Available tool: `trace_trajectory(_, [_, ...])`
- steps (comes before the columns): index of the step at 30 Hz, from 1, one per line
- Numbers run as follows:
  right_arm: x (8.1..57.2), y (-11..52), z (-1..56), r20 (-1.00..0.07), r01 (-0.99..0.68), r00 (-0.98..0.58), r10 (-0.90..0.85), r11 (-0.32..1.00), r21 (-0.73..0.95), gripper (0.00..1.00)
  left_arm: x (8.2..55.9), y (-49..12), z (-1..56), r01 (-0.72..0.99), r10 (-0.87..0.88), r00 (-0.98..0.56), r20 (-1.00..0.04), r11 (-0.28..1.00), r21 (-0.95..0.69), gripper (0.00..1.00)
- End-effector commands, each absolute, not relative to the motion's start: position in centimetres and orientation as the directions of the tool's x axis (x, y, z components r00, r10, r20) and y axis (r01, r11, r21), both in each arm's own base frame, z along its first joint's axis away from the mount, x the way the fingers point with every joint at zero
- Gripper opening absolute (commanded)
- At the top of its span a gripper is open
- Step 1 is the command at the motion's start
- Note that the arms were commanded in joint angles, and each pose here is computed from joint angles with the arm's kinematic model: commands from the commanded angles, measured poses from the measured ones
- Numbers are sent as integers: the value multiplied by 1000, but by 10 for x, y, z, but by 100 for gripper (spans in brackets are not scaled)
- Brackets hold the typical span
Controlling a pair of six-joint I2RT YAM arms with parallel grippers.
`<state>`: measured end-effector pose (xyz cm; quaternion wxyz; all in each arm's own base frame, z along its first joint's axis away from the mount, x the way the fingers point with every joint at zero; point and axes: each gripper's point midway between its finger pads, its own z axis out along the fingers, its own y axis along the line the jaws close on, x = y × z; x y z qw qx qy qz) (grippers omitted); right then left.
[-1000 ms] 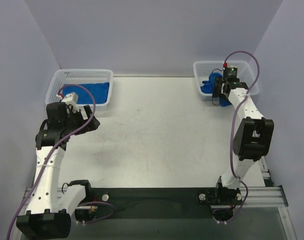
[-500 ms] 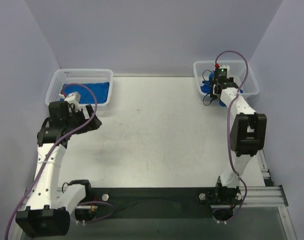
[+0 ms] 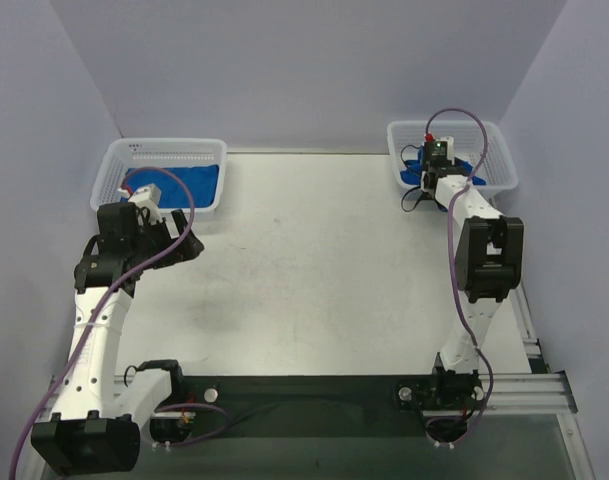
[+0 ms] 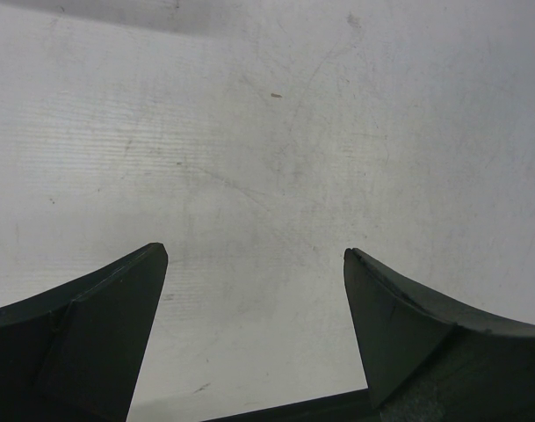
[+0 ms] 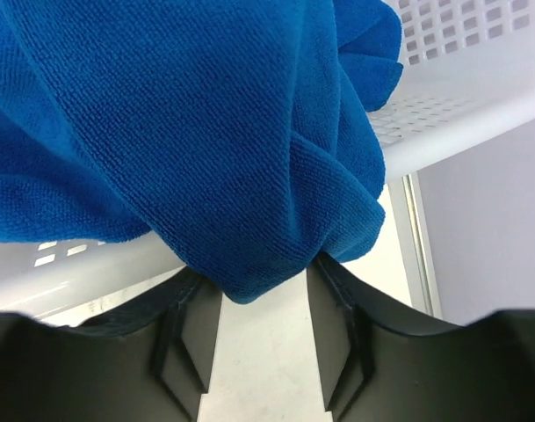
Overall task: Fold and stack the towels
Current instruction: Grab crumpled towel
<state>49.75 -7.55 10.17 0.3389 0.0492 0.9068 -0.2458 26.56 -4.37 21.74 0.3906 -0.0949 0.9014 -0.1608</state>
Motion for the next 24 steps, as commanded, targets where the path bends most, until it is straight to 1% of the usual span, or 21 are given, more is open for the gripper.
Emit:
trace_trajectory(1, [509,-86,123,-680,312,-729,-86,842,-440,39,278,-45,239,-14,-300,-622,-723,928,-373,93])
trace_trajectory(4, [510,-86,122,-678,307,-729,-91,842,-443,29,277,-45,237,-21,-304,-626,-718,927,-374,93])
trace_trajectory(5, [510,-85,123,-679,305,-728,-92,844,-441,22,277,-45,237,-23,-307,-628,-715,926,-377,93])
trace_trajectory(8, [506,-80,136,-695,305,-712,-100,848,-433,11,277,-45,239,-25,-310,-623,-718,926,-378,93])
trace_trajectory(10, [502,-77,156,-722,317,-685,-101,851,-419,6,277,-44,239,-28,-311,-621,-720,926,-376,93])
trace_trajectory(11, [500,-76,162,-730,317,-676,-103,853,-414,0,276,-44,239,-29,-311,-622,-719,926,-376,93])
trace_trajectory(17, [502,-82,249,-818,360,-556,-145,845,-395,0,278,-43,240,-32,-313,-618,-722,927,-375,93])
trace_trajectory(18, [507,-83,276,-848,381,-508,-150,844,-378,0,278,-43,241,-31,-313,-615,-724,927,-375,93])
trace_trajectory(20, [513,-91,308,-881,416,-449,-150,837,-355,0,279,-42,242,-33,-312,-614,-725,928,-371,93])
trace_trajectory(21, [520,-93,342,-914,450,-377,-148,834,-320,0,279,-42,242,-33,-312,-614,-725,928,-371,93])
trace_trajectory(24, [534,-100,384,-950,494,-278,-144,826,-270,0,279,-43,242,-34,-313,-617,-722,927,-373,93])
